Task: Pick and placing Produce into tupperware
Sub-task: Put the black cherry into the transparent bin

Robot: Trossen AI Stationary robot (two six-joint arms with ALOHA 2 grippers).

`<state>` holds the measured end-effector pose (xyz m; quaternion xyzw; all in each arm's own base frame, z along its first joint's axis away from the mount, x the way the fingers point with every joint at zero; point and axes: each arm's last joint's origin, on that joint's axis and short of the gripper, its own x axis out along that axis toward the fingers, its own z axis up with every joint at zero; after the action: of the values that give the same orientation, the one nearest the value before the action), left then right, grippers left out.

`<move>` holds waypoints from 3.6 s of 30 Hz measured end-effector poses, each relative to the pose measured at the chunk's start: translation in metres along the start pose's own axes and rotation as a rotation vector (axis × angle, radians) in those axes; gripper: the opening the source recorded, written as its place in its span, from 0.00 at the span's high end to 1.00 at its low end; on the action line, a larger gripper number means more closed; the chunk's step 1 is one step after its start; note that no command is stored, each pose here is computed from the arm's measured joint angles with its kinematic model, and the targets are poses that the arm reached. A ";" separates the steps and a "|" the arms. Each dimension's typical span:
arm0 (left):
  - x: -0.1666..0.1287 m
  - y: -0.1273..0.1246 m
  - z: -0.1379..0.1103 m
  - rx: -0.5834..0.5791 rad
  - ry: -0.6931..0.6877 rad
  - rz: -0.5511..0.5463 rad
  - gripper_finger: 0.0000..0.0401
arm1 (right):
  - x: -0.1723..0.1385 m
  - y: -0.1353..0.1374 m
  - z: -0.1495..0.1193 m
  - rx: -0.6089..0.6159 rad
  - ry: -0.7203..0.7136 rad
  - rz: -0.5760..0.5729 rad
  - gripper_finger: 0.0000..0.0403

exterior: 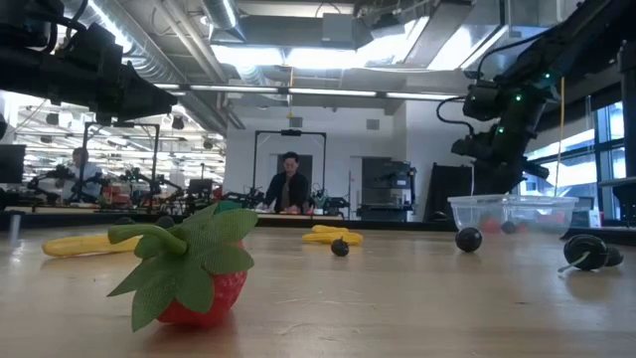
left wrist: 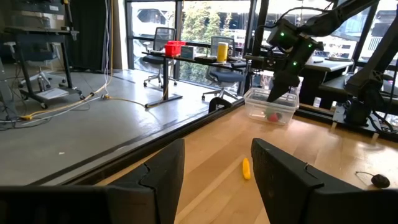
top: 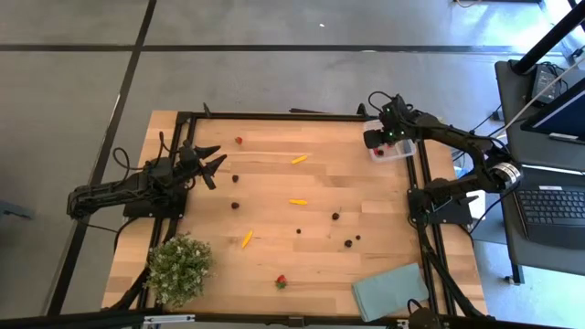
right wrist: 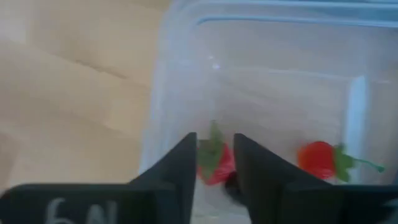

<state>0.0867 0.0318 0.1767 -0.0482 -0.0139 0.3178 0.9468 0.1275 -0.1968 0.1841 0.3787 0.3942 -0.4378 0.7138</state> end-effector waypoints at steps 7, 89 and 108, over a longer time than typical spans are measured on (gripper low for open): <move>0.000 0.000 0.000 0.000 0.000 0.000 0.55 | -0.018 0.025 0.018 -0.300 -0.025 0.363 0.47; 0.000 0.000 0.000 0.000 0.000 0.000 0.55 | 0.028 0.213 -0.161 -1.881 0.309 0.472 0.76; 0.000 0.000 0.000 0.000 0.000 0.000 0.55 | 0.020 0.217 -0.128 -1.537 0.297 0.403 0.99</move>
<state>0.0867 0.0318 0.1767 -0.0483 -0.0137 0.3178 0.9468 0.3041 -0.0182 0.1565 -0.0999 0.5998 0.1475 0.7801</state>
